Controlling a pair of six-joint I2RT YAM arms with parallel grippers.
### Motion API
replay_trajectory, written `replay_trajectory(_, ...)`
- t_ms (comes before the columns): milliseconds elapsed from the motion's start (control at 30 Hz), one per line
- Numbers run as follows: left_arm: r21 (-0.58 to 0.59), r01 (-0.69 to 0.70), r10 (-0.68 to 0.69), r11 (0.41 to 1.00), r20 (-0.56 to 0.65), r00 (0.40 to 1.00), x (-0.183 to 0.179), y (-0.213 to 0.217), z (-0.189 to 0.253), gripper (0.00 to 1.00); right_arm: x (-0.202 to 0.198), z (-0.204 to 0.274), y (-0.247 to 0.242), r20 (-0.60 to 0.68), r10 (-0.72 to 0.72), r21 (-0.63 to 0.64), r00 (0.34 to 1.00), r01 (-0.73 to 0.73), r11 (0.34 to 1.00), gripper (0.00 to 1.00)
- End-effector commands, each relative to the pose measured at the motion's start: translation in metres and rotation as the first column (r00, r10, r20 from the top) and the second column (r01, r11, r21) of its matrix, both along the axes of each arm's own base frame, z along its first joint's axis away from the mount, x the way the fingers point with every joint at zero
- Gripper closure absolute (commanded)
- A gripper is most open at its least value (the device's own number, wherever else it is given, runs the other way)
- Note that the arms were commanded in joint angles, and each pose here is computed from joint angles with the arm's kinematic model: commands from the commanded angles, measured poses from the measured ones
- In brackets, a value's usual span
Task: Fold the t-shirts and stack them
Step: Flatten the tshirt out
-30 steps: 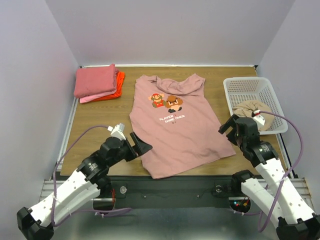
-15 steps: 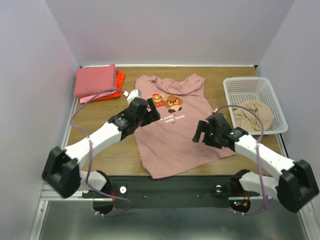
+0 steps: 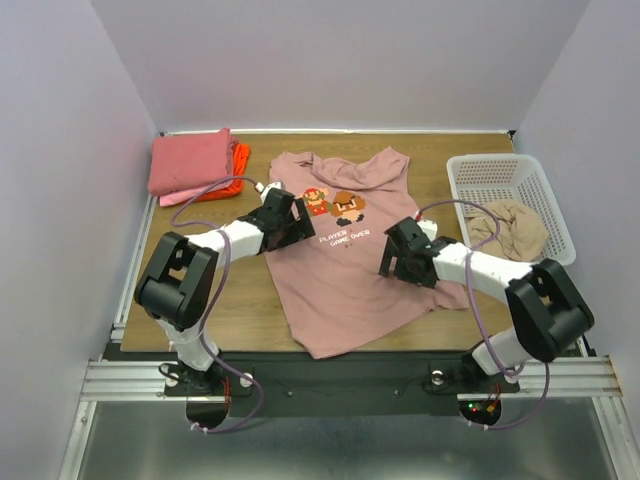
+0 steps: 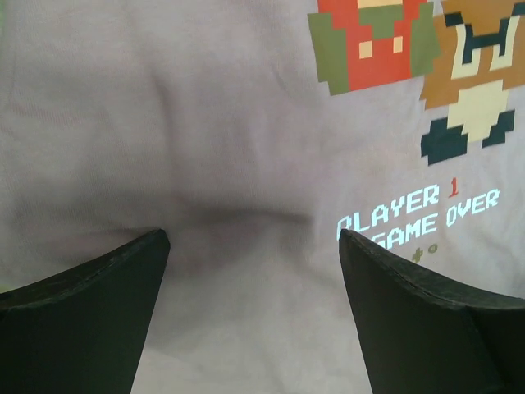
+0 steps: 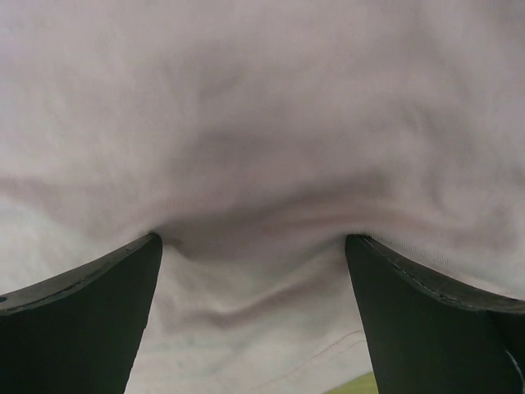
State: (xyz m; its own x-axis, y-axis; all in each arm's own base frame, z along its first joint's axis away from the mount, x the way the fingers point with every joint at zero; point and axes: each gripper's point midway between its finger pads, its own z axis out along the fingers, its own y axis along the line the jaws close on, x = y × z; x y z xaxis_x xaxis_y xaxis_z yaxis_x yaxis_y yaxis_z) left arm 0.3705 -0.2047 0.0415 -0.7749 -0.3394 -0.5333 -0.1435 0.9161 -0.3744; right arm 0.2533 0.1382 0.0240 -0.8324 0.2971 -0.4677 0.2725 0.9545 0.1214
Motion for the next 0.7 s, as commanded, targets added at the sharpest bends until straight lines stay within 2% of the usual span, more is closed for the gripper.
replay_trajectory(0,-0.009,0.015,-0.015,1.000,-0.105,0.994,-0.053,0.012,-0.029,0.02,0.029,-0.009,0.001,0.031,-0.021,-0.056,0.999,0.023,0.998,0.00)
replay_trajectory(100,-0.048,0.017,-0.027,0.999,-0.207,0.978,-0.113,0.010,-0.050,0.02,0.054,-0.011,0.015,0.045,0.047,-0.069,0.998,-0.044,0.997,0.00)
replay_trajectory(133,-0.057,0.061,-0.073,0.997,-0.231,0.970,-0.137,-0.001,-0.054,0.02,0.059,-0.019,0.019,0.026,0.073,-0.082,0.997,-0.071,0.994,0.00)
replay_trajectory(167,-0.068,0.040,-0.055,0.997,-0.248,0.967,-0.146,0.003,-0.056,0.02,0.065,-0.020,0.025,0.028,0.096,-0.078,0.995,-0.093,0.993,0.00)
replay_trajectory(200,-0.106,0.090,-0.115,0.990,-0.259,0.959,-0.169,-0.012,-0.052,0.02,0.080,-0.010,0.036,0.052,0.133,-0.062,0.990,-0.129,0.990,0.00)
replay_trajectory(267,-0.138,0.051,-0.096,0.989,-0.346,0.933,-0.208,-0.010,-0.065,0.02,0.091,-0.012,0.047,0.060,0.185,-0.059,0.981,-0.182,0.982,0.00)
replay_trajectory(300,-0.217,0.072,-0.149,0.974,-0.366,0.919,-0.234,-0.022,-0.063,0.02,0.108,-0.008,0.058,0.093,0.235,-0.056,0.967,-0.231,0.971,0.00)
replay_trajectory(367,-0.314,0.097,-0.217,0.944,-0.375,0.901,-0.258,-0.037,-0.054,0.02,0.127,-0.005,0.071,0.134,0.295,-0.060,0.946,-0.289,0.955,0.00)
replay_trajectory(400,-0.380,0.162,-0.299,0.911,-0.336,0.893,-0.275,-0.053,-0.041,0.02,0.134,-0.015,0.078,0.124,0.363,-0.062,0.924,-0.357,0.932,0.00)
replay_trajectory(433,-0.406,0.177,-0.322,0.897,-0.324,0.890,-0.282,-0.061,-0.033,0.02,0.155,-0.003,0.088,0.169,0.380,-0.050,0.910,-0.377,0.925,0.00)
replay_trajectory(500,-0.423,0.238,-0.364,0.874,-0.247,0.898,-0.282,-0.075,-0.011,0.02,0.168,-0.017,0.098,0.155,0.471,-0.057,0.868,-0.468,0.882,0.00)
replay_trajectory(667,-0.390,0.340,-0.389,0.856,-0.050,0.920,-0.251,-0.093,0.048,0.02,0.218,0.015,0.112,0.260,0.538,-0.099,0.802,-0.532,0.841,0.00)
